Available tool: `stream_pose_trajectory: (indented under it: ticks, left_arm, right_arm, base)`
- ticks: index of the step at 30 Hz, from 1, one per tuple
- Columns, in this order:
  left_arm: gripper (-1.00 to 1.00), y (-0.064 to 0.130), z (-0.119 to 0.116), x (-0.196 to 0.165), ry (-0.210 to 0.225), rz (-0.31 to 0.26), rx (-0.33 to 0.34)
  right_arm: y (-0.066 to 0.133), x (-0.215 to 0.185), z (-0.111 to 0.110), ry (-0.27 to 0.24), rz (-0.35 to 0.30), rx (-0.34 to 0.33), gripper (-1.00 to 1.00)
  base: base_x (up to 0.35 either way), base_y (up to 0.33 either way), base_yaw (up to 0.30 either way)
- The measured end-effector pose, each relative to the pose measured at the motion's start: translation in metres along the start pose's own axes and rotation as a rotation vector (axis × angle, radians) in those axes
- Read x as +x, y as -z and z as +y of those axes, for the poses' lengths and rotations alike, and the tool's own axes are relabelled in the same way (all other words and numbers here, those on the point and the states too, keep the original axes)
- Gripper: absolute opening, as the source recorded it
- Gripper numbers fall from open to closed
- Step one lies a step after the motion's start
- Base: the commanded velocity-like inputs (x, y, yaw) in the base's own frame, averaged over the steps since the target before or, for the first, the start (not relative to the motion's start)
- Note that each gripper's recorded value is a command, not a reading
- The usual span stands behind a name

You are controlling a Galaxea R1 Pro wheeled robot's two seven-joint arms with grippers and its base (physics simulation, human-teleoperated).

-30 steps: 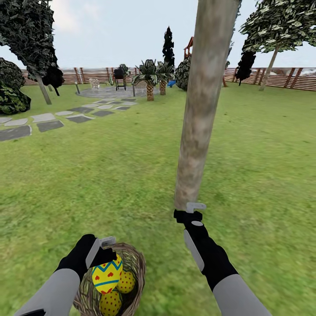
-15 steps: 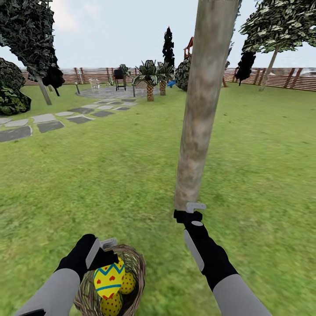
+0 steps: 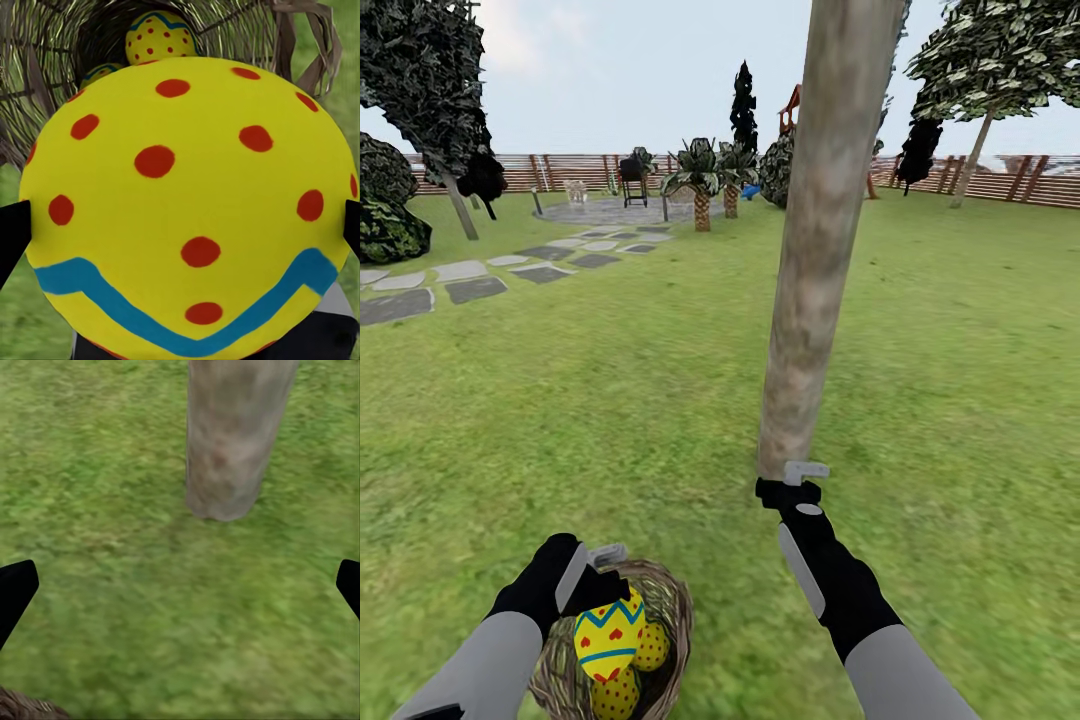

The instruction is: Take the three Easter eggs out of the wicker basket on the lawn in the garden, then place them on the lawn next to a single tree (choose any tree) so that all three eggs are next to the same tree and none are left in the basket.

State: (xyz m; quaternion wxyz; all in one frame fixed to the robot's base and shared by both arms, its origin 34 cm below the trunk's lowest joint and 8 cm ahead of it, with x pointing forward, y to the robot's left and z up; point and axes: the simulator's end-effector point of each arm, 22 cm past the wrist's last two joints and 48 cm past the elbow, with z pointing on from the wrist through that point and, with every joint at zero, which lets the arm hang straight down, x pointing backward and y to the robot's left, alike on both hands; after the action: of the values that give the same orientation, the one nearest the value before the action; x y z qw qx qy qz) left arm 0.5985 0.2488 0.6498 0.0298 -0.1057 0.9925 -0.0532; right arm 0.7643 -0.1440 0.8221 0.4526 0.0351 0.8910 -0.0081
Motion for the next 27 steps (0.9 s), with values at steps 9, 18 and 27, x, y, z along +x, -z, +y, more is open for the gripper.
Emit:
stream_pose_trajectory:
  ticks: [9,18,27]
  left_arm:
    - [-1.00,0.012,-0.001,0.000,0.000,-0.001,0.000]
    - [-1.00,0.024,-0.002,0.001,0.000,-0.001,-0.001]
    - [-1.00,0.036,-0.003,0.001,-0.001,-0.004,-0.002]
  right_arm:
    - [0.008,-0.011,0.000,-0.003,-0.006,0.001,1.00]
    - [0.016,-0.019,0.000,-0.003,-0.003,0.001,1.00]
    - [0.024,-0.027,0.000,-0.002,-0.003,0.001,1.00]
  base:
    - [0.000,0.000,0.000]
    - [0.000,0.000,0.000]
    - [0.000,0.000,0.000]
